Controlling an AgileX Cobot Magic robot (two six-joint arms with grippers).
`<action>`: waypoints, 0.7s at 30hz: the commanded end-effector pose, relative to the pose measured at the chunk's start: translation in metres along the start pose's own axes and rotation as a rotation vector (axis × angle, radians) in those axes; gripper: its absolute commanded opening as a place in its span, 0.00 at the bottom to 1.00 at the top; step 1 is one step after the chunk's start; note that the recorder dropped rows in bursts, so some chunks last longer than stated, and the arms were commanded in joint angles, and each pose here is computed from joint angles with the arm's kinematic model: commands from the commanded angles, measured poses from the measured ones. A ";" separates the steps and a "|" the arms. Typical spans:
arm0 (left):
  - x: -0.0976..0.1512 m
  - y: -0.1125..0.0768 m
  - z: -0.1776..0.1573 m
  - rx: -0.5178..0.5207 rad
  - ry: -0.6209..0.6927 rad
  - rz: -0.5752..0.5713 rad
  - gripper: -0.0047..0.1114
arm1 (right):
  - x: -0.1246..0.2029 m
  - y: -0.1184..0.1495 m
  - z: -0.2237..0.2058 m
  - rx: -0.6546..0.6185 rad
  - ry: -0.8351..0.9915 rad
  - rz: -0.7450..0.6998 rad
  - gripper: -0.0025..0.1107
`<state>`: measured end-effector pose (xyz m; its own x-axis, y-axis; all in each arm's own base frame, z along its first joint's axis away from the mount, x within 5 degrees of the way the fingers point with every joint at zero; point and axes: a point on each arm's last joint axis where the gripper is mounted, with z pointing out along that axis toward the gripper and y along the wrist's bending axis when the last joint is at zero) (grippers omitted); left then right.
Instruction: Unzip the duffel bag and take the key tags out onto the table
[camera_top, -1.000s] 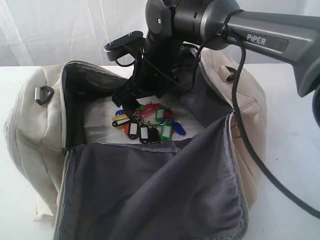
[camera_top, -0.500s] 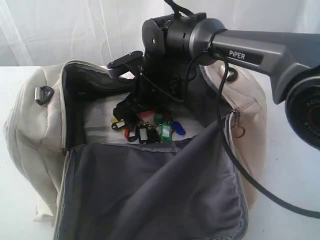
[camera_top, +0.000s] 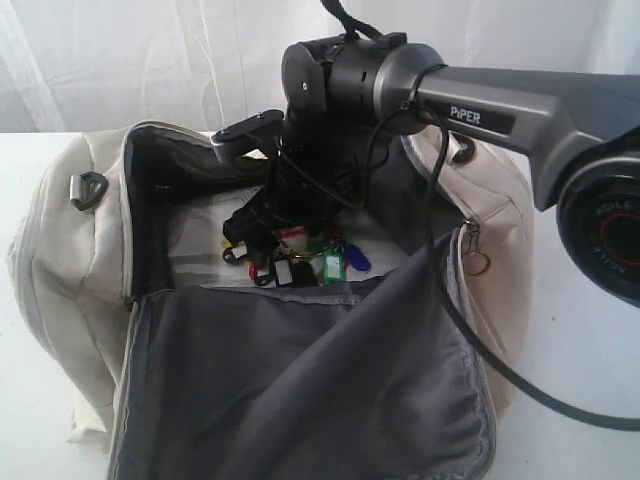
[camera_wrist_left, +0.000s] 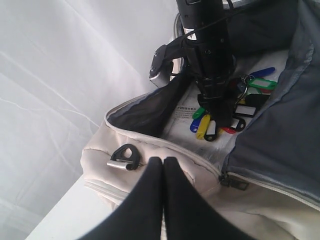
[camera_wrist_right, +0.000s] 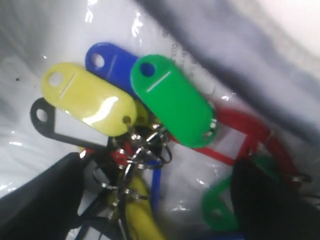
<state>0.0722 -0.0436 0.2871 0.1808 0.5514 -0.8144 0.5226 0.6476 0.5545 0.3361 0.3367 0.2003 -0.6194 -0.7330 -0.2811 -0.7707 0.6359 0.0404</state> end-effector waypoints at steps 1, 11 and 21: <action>0.000 -0.001 -0.001 0.000 -0.014 0.005 0.04 | 0.011 -0.005 0.021 0.011 0.108 0.002 0.52; 0.000 0.000 -0.001 -0.001 -0.015 0.004 0.04 | 0.009 -0.005 0.001 0.019 0.085 -0.006 0.24; 0.000 0.000 -0.001 -0.001 -0.015 0.004 0.04 | -0.002 -0.003 -0.037 0.030 -0.019 -0.012 0.24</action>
<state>0.0720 -0.0434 0.2872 0.1817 0.5504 -0.8149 0.5220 0.6483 0.5543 0.3328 0.3322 0.2208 -0.6192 -0.7364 -0.2727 -0.7706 0.6365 0.0308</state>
